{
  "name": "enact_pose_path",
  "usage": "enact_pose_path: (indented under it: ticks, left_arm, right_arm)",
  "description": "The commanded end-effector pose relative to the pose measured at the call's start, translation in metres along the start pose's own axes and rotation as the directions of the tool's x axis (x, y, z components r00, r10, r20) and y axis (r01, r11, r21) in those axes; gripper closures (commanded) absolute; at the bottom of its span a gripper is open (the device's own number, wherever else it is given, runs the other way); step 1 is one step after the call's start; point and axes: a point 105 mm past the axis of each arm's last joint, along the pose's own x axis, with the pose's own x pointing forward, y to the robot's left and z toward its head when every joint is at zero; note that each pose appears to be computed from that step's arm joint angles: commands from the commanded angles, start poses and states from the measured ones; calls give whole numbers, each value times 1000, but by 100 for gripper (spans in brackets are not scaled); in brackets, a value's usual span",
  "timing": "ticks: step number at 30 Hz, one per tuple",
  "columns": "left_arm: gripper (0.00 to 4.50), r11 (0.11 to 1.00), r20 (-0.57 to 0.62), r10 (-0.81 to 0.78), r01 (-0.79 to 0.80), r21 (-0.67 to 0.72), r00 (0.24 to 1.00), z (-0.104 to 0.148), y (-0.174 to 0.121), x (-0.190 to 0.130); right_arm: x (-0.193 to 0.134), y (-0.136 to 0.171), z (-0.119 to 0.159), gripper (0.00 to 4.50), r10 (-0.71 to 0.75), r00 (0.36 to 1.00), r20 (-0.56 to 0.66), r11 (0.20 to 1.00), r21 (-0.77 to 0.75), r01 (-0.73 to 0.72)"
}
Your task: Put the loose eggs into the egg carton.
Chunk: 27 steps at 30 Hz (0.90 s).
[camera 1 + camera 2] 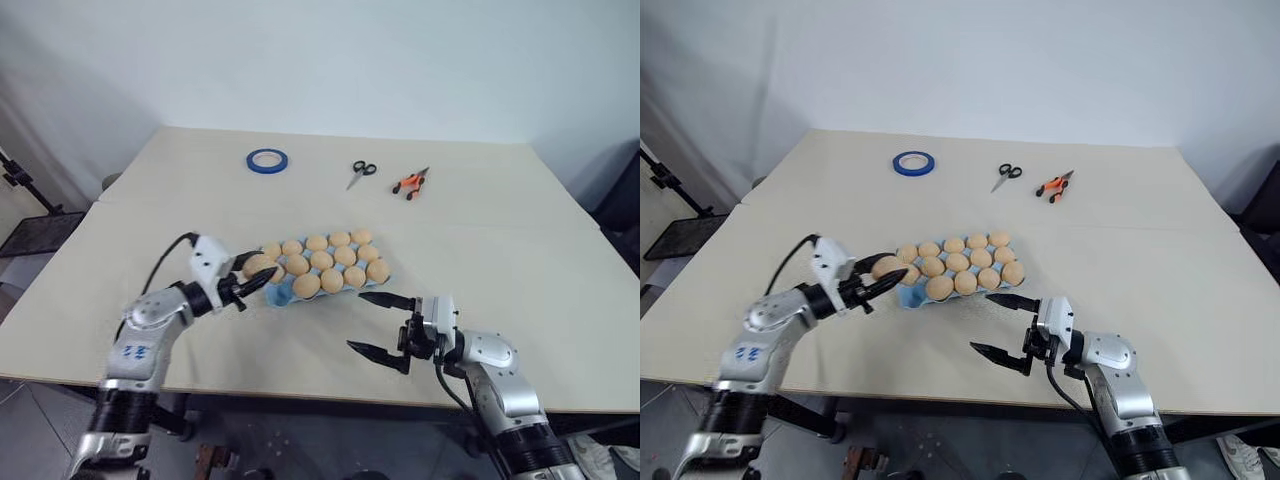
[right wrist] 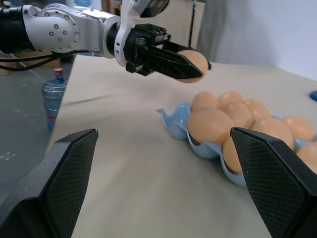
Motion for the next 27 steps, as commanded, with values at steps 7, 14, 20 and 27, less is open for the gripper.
enact_pose_path:
  ticks: [7,14,20,27]
  left_arm:
    - [87,999,56,-53,53,4,997,10,-6,2]
    - [2,1000,39,-27,27,16,999,8,2,-16]
    - [2,995,-22,15,-12,101,1000,0,20,-67]
    - [2,994,-229,-14,39,104,973,-31,13,-134]
  right_arm:
    - [-6,-1,12,0,-47,999,22,997,-53,48]
    - [-7,-1,11,0,-51,999,18,997,-50,52]
    - [-22,-8,9,0,-52,998,-38,997,-53,50]
    - [-64,-23,4,0,-113,980,-162,993,-57,105]
